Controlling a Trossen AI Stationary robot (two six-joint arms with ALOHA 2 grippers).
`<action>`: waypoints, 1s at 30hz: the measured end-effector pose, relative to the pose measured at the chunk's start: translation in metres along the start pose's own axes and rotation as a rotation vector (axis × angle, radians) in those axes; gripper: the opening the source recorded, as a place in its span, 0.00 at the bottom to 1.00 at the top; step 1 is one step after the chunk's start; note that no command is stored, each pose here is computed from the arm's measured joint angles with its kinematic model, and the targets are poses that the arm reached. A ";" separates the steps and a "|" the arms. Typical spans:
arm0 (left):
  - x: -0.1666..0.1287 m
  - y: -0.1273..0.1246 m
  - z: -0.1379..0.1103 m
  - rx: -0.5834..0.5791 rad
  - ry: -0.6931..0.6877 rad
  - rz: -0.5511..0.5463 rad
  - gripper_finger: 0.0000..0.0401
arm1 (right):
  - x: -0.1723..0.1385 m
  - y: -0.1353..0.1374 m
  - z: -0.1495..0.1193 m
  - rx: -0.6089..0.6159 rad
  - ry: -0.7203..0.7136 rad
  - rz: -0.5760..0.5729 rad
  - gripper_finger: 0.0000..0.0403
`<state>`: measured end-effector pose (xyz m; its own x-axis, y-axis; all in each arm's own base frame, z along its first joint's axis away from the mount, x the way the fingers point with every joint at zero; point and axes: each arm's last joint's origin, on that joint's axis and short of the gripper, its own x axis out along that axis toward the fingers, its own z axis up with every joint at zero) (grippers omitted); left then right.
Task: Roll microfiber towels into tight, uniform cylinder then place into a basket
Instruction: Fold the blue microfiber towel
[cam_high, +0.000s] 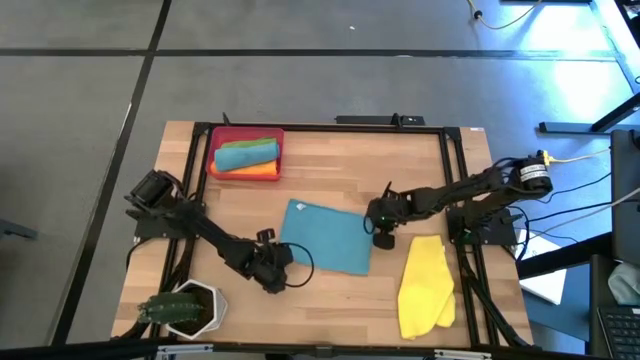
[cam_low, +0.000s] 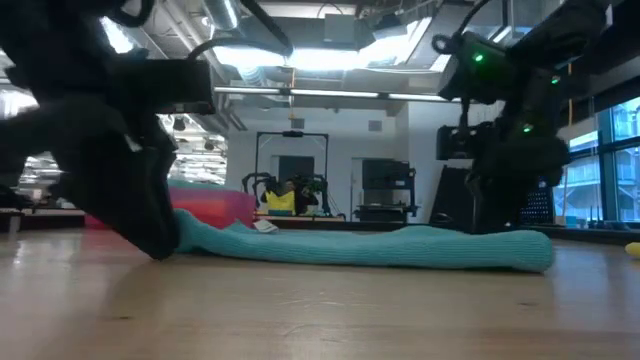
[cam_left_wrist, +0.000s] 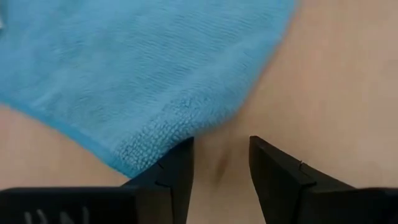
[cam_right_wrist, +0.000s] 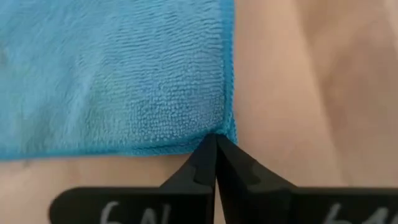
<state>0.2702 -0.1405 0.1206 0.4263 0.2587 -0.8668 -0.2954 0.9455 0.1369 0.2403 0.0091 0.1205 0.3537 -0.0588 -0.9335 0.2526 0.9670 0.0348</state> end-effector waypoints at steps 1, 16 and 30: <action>0.001 0.003 0.001 0.001 -0.002 0.021 0.35 | -0.001 0.004 -0.002 0.001 0.006 0.006 0.02; 0.018 0.047 0.016 0.068 -0.054 0.371 0.35 | -0.010 0.072 -0.030 -0.021 -0.002 0.149 0.01; 0.013 0.074 0.042 -0.032 0.005 0.338 0.35 | -0.033 0.137 -0.038 -0.083 -0.176 0.587 0.02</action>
<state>0.2899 -0.0593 0.1397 0.2953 0.5558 -0.7771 -0.4464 0.7994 0.4021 0.2284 0.1527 0.1426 0.5575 0.4557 -0.6939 -0.0979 0.8661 0.4902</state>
